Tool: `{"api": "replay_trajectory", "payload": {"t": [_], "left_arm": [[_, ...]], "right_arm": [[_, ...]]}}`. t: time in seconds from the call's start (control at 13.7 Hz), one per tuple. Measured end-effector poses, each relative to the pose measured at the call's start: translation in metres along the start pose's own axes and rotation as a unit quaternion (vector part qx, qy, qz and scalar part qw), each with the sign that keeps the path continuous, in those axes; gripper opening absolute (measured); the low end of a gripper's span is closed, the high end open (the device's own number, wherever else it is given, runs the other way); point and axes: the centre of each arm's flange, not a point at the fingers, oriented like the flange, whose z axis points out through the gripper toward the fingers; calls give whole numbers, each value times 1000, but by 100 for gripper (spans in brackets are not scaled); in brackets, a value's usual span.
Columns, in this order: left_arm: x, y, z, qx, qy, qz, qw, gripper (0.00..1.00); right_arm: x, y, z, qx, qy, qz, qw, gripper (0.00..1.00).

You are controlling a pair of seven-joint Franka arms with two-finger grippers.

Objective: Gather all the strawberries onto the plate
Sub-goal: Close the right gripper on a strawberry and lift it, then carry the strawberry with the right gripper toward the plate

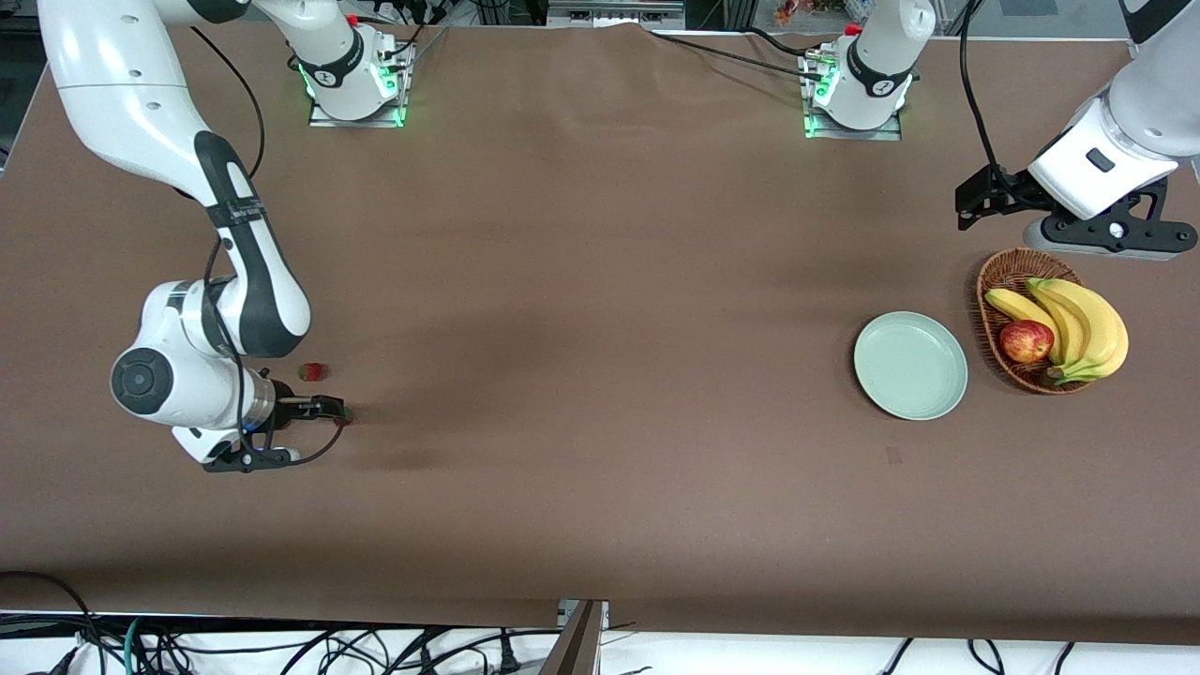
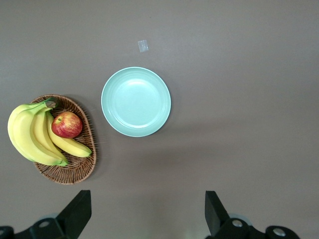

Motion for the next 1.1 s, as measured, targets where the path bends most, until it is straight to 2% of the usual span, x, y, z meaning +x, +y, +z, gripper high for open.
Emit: {"api": "replay_trajectory", "payload": {"t": [0.44, 0.73, 0.88, 1.1], "left_arm": [[0, 0, 0, 0, 0, 0, 1000, 100], [0, 0, 0, 0, 0, 0, 1000, 100], [0, 0, 0, 0, 0, 0, 1000, 100], [0, 0, 0, 0, 0, 0, 1000, 100]], "right_arm": [[3, -20, 35, 0, 10, -6, 1000, 100], [0, -28, 46, 0, 3, -10, 1000, 100], [-3, -27, 51, 0, -4, -9, 1000, 96], [-3, -24, 49, -3, -3, -8, 1000, 60]]}}
